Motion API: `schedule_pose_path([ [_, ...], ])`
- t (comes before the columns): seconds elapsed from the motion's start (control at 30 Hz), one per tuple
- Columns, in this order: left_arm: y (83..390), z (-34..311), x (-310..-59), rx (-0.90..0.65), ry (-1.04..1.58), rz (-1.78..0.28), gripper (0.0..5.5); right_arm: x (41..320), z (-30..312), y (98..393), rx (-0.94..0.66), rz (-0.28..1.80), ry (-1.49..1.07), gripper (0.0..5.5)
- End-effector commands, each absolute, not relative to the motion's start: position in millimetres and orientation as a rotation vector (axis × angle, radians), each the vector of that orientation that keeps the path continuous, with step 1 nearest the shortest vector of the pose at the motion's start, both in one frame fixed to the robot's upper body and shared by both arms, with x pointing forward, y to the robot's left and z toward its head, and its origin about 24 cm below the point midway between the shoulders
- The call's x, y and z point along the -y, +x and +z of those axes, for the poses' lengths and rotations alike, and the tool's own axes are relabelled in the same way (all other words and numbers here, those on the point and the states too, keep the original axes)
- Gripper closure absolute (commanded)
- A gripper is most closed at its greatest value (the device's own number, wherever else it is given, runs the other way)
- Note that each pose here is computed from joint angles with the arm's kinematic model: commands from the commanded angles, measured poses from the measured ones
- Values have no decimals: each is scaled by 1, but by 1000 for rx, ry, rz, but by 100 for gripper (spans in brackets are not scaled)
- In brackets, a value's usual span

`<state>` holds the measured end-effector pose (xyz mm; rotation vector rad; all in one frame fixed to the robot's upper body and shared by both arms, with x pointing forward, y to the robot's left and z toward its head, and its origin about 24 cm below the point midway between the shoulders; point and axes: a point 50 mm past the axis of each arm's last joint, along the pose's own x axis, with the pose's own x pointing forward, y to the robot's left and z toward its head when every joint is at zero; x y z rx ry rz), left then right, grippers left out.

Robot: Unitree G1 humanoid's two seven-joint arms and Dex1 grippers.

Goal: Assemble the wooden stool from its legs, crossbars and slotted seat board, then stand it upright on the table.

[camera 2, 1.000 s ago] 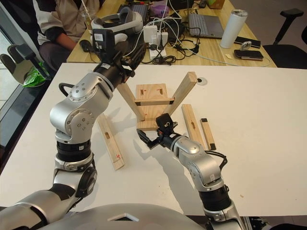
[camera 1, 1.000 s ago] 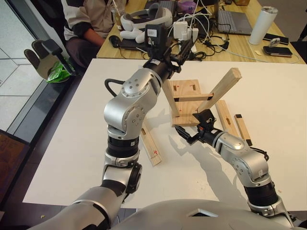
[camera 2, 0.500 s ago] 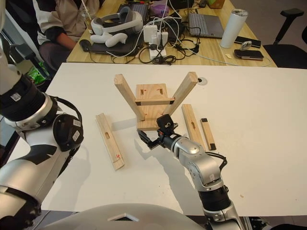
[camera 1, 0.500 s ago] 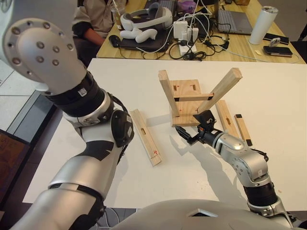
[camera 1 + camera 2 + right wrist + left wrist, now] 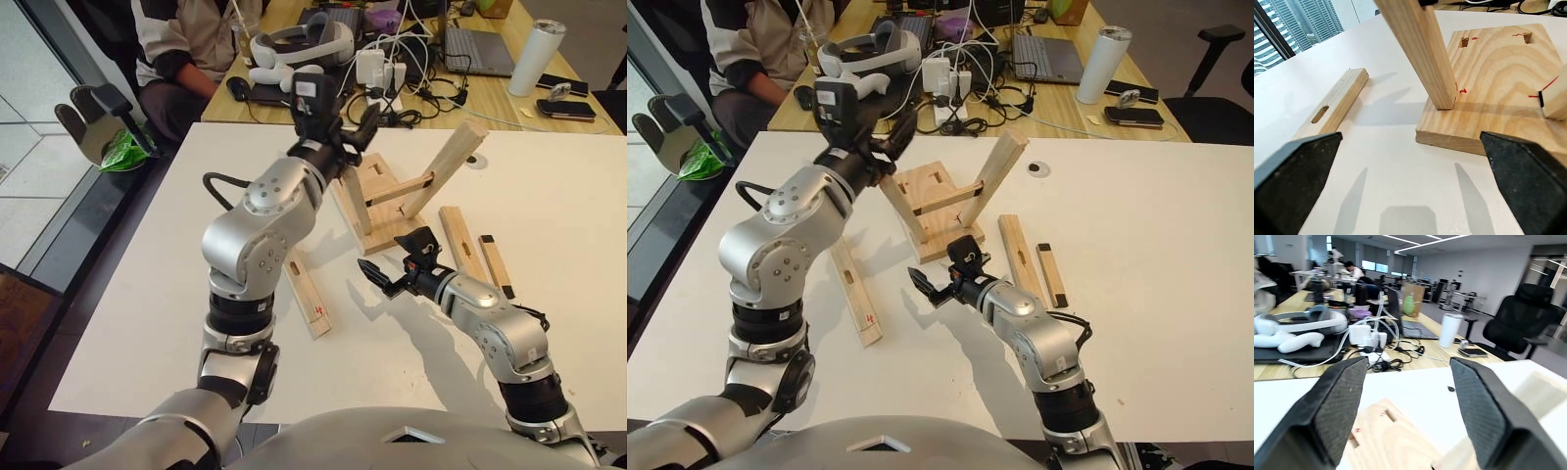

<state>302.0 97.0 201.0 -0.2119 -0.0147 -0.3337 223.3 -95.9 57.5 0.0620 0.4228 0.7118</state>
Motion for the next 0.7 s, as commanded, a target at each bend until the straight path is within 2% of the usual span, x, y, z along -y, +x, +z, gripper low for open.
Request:
schedule_pose_path([
  [0.03, 303, 249, -111, 204, -314, -299, 242, 96, 77, 225, -360, 808, 116, 10],
  [0.1, 301, 262, -119, 263, -333, -285, 242, 101, 105, 229, -257, 892, 184, 10],
  [0.23, 298, 273, -143, 340, -371, -209, 242, 117, 188, 249, 73, 1023, 444, 10],
  [0.27, 298, 273, -147, 343, -381, -189, 238, 121, 202, 254, 134, 1024, 496, 42],
  [0.4, 299, 261, -148, 322, -395, -164, 238, 127, 246, 285, 320, 907, 701, 110],
  [0.47, 300, 252, -146, 293, -388, -151, 238, 113, 251, 302, 318, 845, 688, 110],
  [0.57, 302, 247, -143, 275, -377, -150, 238, 95, 235, 319, 233, 740, 589, 110],
  [0.7, 301, 244, -145, 264, -371, -134, 238, 82, 177, 318, 13, 584, 340, 110],
])
